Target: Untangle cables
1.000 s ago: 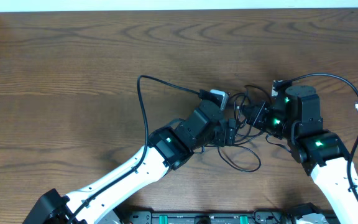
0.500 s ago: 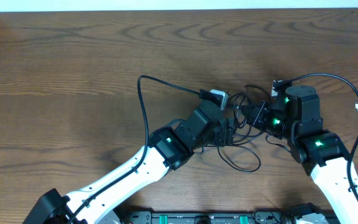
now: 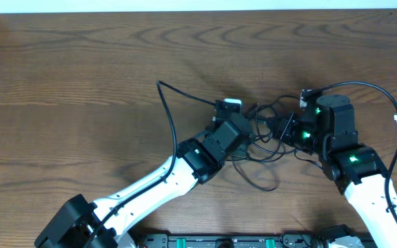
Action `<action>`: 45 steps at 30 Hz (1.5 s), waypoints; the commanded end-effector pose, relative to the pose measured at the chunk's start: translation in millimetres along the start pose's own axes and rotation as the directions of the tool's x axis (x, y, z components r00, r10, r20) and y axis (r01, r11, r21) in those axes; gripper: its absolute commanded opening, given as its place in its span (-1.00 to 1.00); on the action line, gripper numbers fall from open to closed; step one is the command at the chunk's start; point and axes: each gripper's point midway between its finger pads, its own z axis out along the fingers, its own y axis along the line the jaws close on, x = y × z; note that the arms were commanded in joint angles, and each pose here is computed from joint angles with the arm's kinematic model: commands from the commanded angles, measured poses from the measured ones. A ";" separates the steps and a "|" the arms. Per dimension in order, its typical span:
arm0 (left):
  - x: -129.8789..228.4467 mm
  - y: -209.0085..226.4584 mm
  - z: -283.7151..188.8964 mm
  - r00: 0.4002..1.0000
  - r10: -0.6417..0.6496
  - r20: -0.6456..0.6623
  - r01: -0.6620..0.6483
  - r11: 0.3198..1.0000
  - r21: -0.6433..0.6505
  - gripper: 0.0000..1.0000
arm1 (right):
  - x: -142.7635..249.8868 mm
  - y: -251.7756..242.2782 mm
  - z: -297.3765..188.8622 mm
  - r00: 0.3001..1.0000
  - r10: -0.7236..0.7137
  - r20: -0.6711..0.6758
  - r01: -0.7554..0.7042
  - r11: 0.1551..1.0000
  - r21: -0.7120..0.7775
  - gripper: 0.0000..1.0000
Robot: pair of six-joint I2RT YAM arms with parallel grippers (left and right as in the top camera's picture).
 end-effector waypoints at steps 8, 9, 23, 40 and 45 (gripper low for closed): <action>-54.4 143.0 -65.2 0.955 -0.028 0.295 0.198 0.801 -0.565 -0.85 | -9.5 -18.5 -3.2 0.998 0.009 0.058 -0.015 0.995 0.099 -0.98; -59.7 154.8 -76.9 0.948 -0.037 0.316 0.225 0.781 -0.583 -0.85 | -10.7 -26.7 -4.2 0.997 0.008 0.072 -0.018 0.990 0.140 -0.98; -99.4 265.1 -225.7 0.692 -0.223 0.687 0.660 0.581 -0.476 -0.85 | -24.5 -118.9 -42.8 0.974 0.060 0.216 -0.167 0.839 0.517 -0.98; -67.8 351.4 -281.1 0.547 -0.267 0.794 0.831 0.289 -0.475 -0.85 | -40.9 -170.4 -81.8 0.955 0.102 0.277 -0.256 0.753 0.606 -0.98; -52.4 377.4 -283.0 0.446 -0.357 0.821 0.895 0.203 -0.398 -0.85 | -42.0 -172.8 -84.0 0.952 0.108 0.286 -0.267 0.748 0.607 -0.98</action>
